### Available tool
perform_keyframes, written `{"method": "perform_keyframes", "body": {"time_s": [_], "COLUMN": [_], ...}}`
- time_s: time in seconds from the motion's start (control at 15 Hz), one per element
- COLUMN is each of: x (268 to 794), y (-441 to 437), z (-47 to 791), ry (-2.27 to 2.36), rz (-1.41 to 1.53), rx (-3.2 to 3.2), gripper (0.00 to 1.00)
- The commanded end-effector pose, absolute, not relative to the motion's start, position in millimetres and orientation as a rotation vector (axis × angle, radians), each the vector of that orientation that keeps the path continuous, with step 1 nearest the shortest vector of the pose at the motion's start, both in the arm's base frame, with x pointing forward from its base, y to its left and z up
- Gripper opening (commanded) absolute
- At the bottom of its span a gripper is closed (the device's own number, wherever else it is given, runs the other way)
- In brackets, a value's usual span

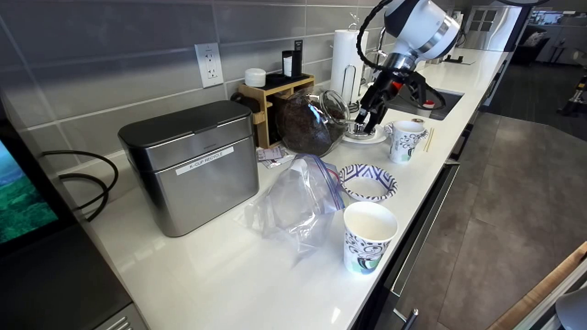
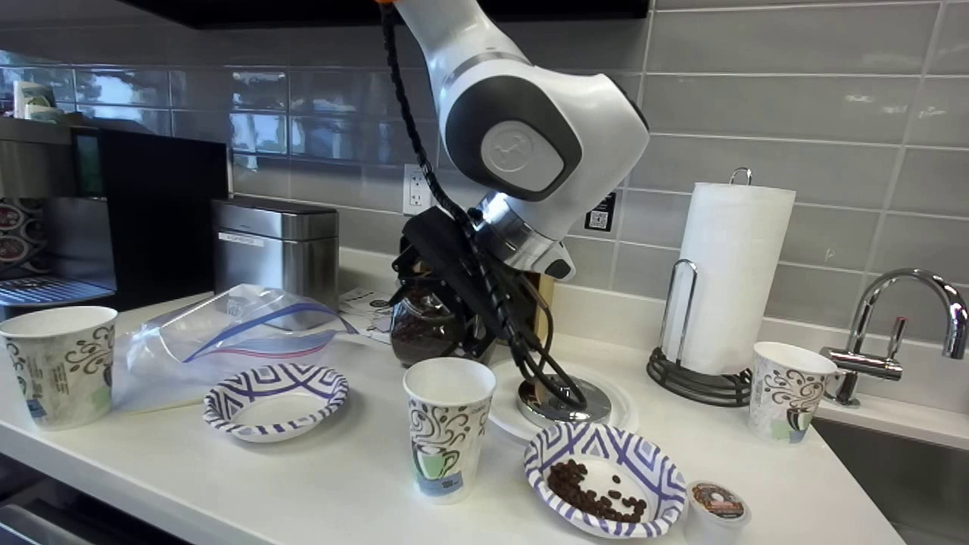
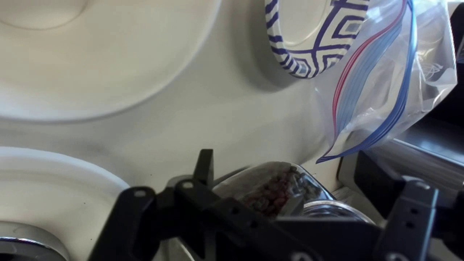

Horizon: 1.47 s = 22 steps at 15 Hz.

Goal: Use the silver ladle to put some of the coffee beans into the paper cup on the right

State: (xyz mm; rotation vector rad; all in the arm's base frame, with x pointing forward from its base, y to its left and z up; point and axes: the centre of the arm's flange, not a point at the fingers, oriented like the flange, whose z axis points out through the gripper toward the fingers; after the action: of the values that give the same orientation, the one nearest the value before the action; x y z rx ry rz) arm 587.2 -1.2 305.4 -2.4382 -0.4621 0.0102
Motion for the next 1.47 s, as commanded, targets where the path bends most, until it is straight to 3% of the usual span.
{"method": "perform_keyframes", "body": {"time_s": [0.0, 0.4, 0.87, 1.0, 1.07, 1.4], "x": [575.1, 576.8, 582.3, 583.0, 583.5, 583.8], "y": [-13.9, -24.0, -21.7, -21.1, -21.4, -22.6], "z": [304.6, 304.8, 302.6, 301.8, 300.9, 296.3], "ry": [-0.370, -0.270, -0.230, -0.222, -0.217, -0.197], "rz": [-0.069, -0.133, -0.144, -0.139, -0.135, -0.115], "rx": [-2.413, -2.346, -2.279, -2.271, -2.269, -2.263], "gripper": [0.95, 0.85, 0.83, 0.76, 0.57, 0.19]}}
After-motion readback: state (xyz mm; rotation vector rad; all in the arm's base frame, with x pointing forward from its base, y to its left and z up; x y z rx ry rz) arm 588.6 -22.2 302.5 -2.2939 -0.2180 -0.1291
